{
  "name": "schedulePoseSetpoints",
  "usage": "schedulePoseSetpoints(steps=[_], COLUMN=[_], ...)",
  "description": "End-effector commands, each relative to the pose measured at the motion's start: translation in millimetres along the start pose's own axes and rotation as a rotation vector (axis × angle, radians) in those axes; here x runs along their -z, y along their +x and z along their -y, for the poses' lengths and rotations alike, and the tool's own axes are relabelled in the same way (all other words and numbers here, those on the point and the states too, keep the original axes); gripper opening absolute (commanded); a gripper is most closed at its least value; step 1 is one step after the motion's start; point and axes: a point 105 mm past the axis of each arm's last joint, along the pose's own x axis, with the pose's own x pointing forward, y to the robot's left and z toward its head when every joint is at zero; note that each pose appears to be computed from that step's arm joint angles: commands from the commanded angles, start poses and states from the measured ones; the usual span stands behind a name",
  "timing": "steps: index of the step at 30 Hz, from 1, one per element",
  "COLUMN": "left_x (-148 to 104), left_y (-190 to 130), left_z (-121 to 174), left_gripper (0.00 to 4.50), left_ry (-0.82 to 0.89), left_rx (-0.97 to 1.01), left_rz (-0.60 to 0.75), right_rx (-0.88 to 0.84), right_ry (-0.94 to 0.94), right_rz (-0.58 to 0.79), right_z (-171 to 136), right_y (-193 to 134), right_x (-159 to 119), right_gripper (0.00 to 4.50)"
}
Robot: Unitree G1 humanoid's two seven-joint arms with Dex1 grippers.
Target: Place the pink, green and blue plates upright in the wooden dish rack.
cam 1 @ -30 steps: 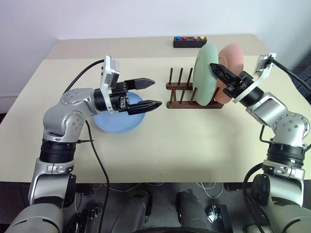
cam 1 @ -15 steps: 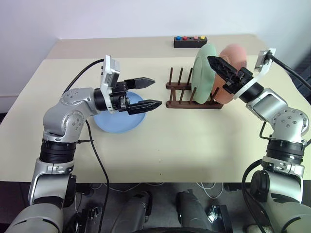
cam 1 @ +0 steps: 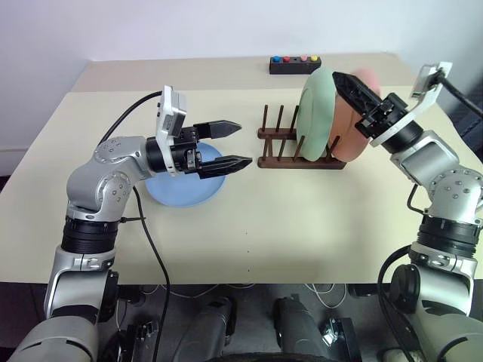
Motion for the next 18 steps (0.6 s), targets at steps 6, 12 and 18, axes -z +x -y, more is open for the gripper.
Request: schedulePoseSetpoints(steps=[6,12,18], left_x=[-10.1,0.2,26.8], left_y=[-7.9,-44.4,-118.2], left_z=[-5.6,-53.7,-106.0], left_gripper=[4.50,4.50,4.50], left_ry=[0.063,0.020,-0.019], left_rx=[-0.042,-0.312,-0.743], left_rz=[-0.003,-0.121,-0.356], right_rx=[-0.245,-0.364,-0.373], right_ry=[-0.142,-0.187,-0.188], right_rz=[0.058,-0.234,-0.242], right_z=[-52.5,-74.9,-77.7], right_y=[-11.0,-27.5,-27.5], right_x=[-32.2,15.2,16.7], right_gripper=[4.48,4.48,4.48])
